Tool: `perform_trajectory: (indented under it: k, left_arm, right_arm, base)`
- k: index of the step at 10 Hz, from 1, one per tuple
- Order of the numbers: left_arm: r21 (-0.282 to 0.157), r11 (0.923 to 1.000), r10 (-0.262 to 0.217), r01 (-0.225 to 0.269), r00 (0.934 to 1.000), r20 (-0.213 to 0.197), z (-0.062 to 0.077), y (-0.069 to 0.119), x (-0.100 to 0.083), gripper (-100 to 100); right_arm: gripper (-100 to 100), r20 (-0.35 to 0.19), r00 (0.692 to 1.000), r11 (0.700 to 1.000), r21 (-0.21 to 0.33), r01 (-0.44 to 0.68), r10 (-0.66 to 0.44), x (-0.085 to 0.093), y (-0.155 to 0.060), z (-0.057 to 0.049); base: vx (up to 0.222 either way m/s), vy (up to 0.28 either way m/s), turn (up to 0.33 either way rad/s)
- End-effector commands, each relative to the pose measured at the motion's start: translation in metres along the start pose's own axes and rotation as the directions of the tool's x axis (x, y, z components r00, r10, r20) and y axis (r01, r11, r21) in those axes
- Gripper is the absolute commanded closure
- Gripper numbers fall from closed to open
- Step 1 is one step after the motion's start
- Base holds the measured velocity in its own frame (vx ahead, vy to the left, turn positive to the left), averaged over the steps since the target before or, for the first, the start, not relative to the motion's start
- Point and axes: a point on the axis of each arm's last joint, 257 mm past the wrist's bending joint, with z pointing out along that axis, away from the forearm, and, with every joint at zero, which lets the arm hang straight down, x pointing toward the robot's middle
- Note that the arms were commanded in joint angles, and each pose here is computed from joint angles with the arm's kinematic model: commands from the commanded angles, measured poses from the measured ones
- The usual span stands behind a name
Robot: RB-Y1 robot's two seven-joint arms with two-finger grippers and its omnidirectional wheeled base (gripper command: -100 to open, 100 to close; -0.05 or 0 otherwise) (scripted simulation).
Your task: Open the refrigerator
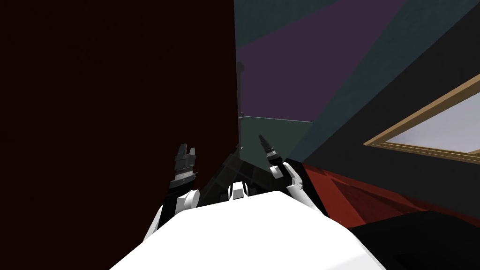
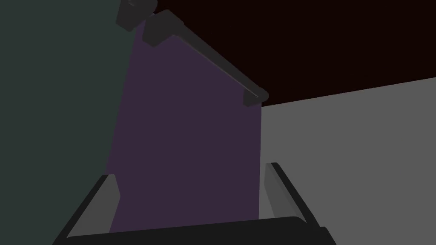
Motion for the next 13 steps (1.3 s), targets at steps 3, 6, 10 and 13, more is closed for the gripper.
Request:
perform_trajectory:
  k: [3,6,10,13]
  left_arm:
    - [0.000,1.0000,0.000,0.000,1.0000,0.000,0.000,0.000,0.000,0]
    - [0.000,1.0000,0.000,0.000,1.0000,0.000,0.000,0.000,0.000,0]
    - [0.000,1.0000,0.000,0.000,1.0000,0.000,0.000,0.000,0.000,0]
    - [0.000,1.0000,0.000,0.000,1.0000,0.000,0.000,0.000,0.000,0]
  right_arm:
    - [-100,-0.125,0.975,0.983,0.016,0.184,-0.181,0.021,-0.036,0.020]
    - [-100,-0.192,0.937,0.953,0.015,0.301,-0.293,0.027,-0.060,0.032]
    - [-100,-0.280,0.839,0.873,0.000,0.487,-0.468,0.022,-0.096,0.050]
    - [-100,-0.312,0.793,0.834,0.003,0.551,-0.523,0.016,-0.115,0.055]
  base:
    - [0.009,0.106,0.084]
    - [0.018,0.115,0.071]
    - [0.024,0.112,0.093]
    - [0.013,0.063,0.037]
